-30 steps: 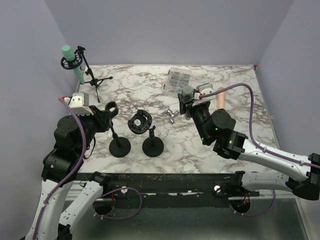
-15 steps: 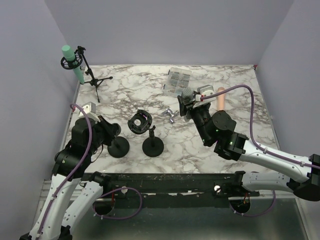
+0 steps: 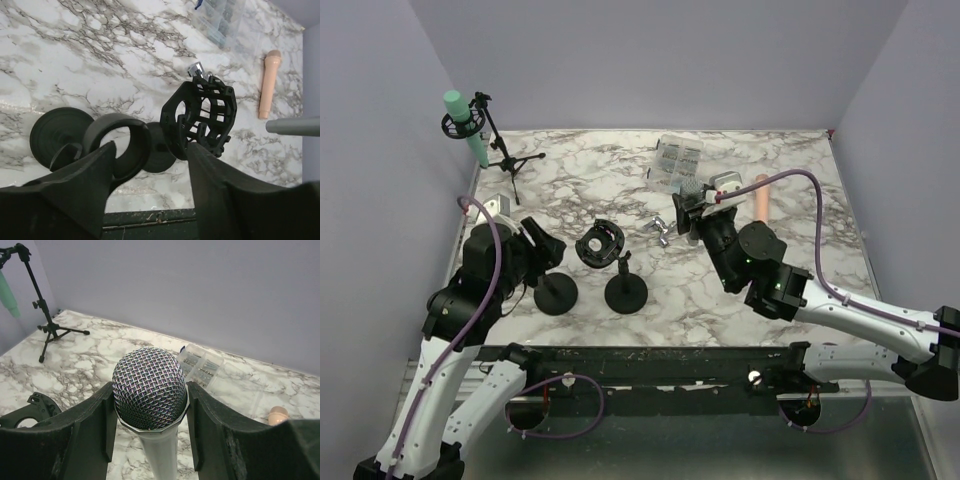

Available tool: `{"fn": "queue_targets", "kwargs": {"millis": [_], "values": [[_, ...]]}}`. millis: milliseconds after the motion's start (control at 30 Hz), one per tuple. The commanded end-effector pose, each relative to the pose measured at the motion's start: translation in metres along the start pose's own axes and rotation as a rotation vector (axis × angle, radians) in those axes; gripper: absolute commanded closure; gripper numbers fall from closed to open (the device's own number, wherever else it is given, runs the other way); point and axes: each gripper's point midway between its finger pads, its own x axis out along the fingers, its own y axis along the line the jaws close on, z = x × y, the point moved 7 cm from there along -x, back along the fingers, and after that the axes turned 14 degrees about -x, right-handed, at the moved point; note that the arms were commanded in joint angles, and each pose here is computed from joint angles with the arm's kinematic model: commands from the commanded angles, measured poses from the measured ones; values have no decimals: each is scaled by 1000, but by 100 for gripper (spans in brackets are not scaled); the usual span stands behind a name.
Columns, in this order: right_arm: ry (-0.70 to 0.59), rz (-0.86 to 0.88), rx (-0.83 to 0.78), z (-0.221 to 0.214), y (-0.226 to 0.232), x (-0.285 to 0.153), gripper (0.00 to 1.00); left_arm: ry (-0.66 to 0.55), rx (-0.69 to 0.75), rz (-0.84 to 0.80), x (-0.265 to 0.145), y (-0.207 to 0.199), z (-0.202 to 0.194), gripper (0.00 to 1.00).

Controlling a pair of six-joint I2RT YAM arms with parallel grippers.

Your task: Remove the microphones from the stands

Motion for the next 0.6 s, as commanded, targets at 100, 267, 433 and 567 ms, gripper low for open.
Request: {"fn": "queue_targets", "kwargs": {"millis": [100,267,433,567], "values": [[97,-53,-46,-18,7,10,99,-30,147,-73,-15,-38,31,23],[199,-70,-75,-44,11,15,99,-88,222,-208,-26,-67,50,13],[357,-104,-116,-83,5,22,99,-176,310,-308,-39,-88,68,7],[511,-150,-131,-119,-7,25,99,-234,406,-381,-45,-95,75,4]]}}
